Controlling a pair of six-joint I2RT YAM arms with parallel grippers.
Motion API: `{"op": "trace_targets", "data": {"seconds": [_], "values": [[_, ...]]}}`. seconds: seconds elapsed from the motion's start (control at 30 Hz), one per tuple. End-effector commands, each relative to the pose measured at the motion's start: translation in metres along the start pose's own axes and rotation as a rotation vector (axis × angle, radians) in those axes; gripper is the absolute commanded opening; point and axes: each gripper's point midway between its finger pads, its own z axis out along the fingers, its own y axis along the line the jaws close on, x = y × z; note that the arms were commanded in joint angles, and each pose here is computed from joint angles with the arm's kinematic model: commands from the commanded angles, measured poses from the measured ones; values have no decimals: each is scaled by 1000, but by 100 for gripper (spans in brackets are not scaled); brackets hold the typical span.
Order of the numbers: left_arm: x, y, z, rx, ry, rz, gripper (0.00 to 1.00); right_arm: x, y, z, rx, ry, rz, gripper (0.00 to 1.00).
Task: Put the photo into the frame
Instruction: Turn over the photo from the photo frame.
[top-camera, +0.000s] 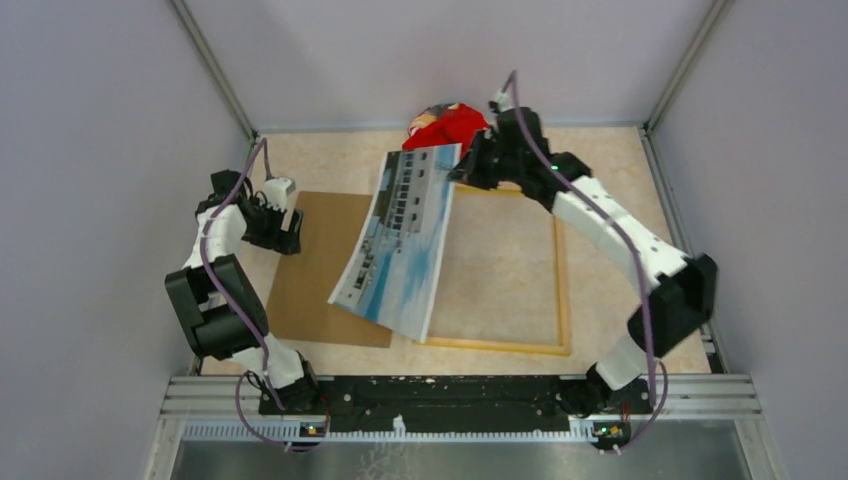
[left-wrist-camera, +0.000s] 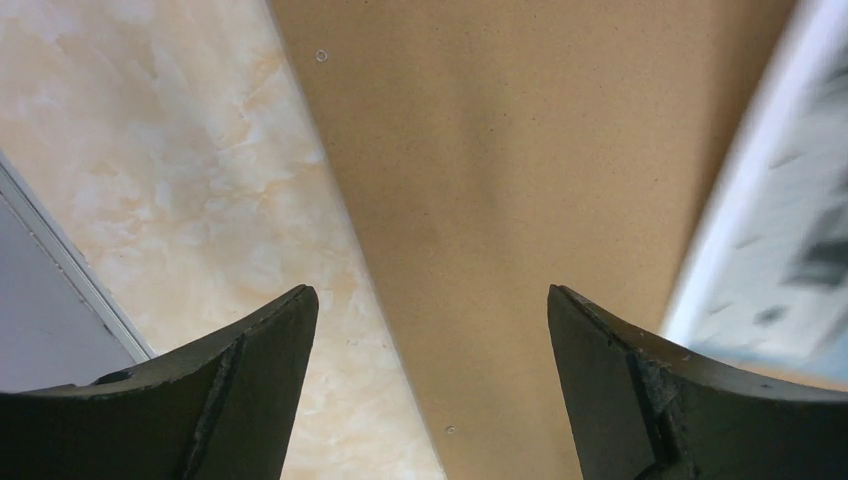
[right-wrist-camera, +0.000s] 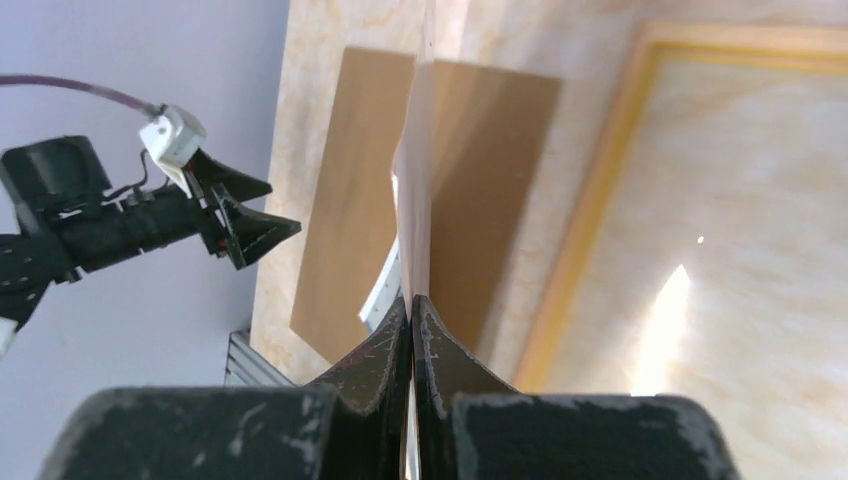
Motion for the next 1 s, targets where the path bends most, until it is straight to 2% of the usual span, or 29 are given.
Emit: {"op": "trace_targets", "data": {"seconds": [0.0, 0.17, 0.23, 0.3, 0.47, 0.57, 0.67, 0.8, 0.97], "values": [[-3, -6, -4, 12, -8, 4, 91, -44, -30, -127, 122, -164, -97, 0], [-5, -12, -5, 25, -18, 5, 92, -78, -55, -247, 344, -340, -199, 0], [-5, -14, -4, 26, -20, 4, 93, -79, -52, -271, 381, -355, -219, 0], [-5, -15, -4, 25, -22, 4, 98, -77, -51, -276, 391, -339, -219, 0], [-5, -16, -6, 24, -25, 4, 99, -65, -45, -245, 306, -244, -177, 0], [-3, -18, -6, 26, -25, 5, 99, -46, -45, -207, 230, -146, -132, 0], [0, -21, -5, 33, -20, 2, 99, -27, -55, -172, 240, -79, -106, 0], [3, -21, -4, 30, -22, 5, 99, -9, -68, -131, 237, -49, -20, 0], [2, -24, -3, 37, -25, -2, 99, -9, -69, -79, 201, -68, 118, 0]]}}
